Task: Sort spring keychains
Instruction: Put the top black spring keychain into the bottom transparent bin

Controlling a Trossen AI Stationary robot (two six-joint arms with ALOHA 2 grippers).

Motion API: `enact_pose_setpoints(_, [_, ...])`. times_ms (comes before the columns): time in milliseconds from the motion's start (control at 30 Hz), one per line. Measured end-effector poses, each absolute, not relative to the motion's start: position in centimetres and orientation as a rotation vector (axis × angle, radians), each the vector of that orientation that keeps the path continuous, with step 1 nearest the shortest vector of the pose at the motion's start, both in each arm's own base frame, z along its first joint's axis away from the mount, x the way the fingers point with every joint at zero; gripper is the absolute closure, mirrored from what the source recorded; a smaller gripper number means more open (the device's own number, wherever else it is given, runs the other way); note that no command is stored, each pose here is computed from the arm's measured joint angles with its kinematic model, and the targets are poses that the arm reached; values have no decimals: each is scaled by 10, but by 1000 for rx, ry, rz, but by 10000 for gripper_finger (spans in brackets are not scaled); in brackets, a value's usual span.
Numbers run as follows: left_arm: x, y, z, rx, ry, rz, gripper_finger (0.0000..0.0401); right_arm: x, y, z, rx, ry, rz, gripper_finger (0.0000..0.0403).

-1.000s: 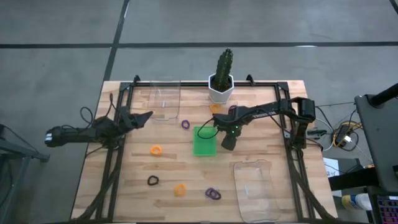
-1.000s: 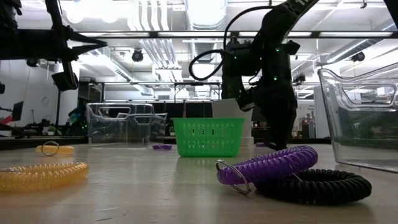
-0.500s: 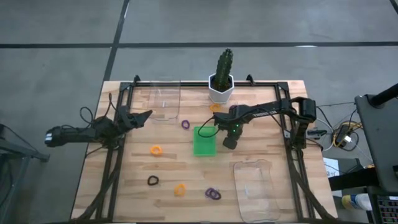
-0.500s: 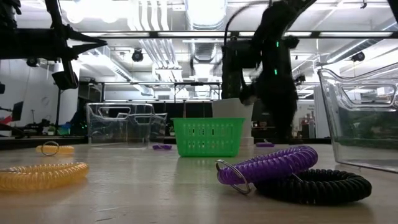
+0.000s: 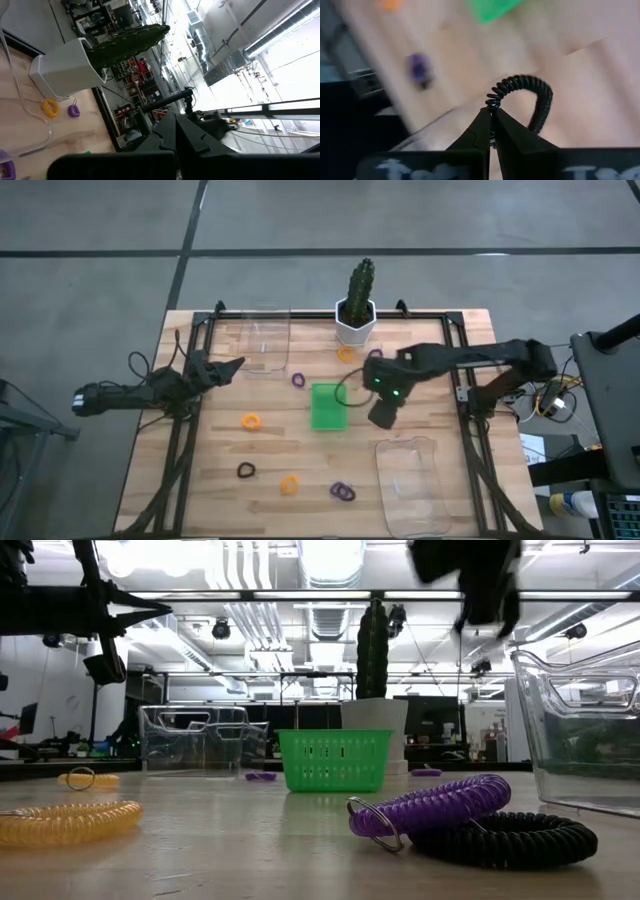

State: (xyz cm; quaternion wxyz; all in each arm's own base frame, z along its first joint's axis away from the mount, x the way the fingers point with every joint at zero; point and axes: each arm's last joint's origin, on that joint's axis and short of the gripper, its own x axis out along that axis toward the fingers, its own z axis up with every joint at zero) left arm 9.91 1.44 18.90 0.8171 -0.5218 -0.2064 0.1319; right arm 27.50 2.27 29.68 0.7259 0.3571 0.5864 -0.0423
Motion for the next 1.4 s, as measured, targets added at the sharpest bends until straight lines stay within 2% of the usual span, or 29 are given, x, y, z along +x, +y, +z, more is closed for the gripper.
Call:
enact_pose_setpoints(200, [99, 14, 188, -1111, -432, 286, 401, 255, 78, 325, 900, 1313, -56, 395])
enact_pose_setpoints(333, [99, 14, 188, -1111, -431, 287, 401, 247, 118, 324, 923, 1366, -92, 395])
enact_pose_setpoints(600, [99, 14, 188, -1110, -431, 286, 401, 246, 173, 282, 838, 1518, -205, 395])
enact_pose_setpoints(833, [99, 14, 188, -1131, -435, 283, 401, 258, 192, 222, 672, 1667, -219, 395])
enact_pose_setpoints(1067, [99, 14, 188, -1175, -442, 273, 401, 266, 198, 192, 594, 1753, -232, 394])
enact_pose_setpoints(1233, [99, 14, 188, -1181, -442, 269, 401, 268, 200, 181, 554, 1779, -223, 367])
enact_pose_setpoints(1400, [100, 13, 188, -1251, -433, 223, 400, 267, 199, 186, 573, 1776, -220, 306])
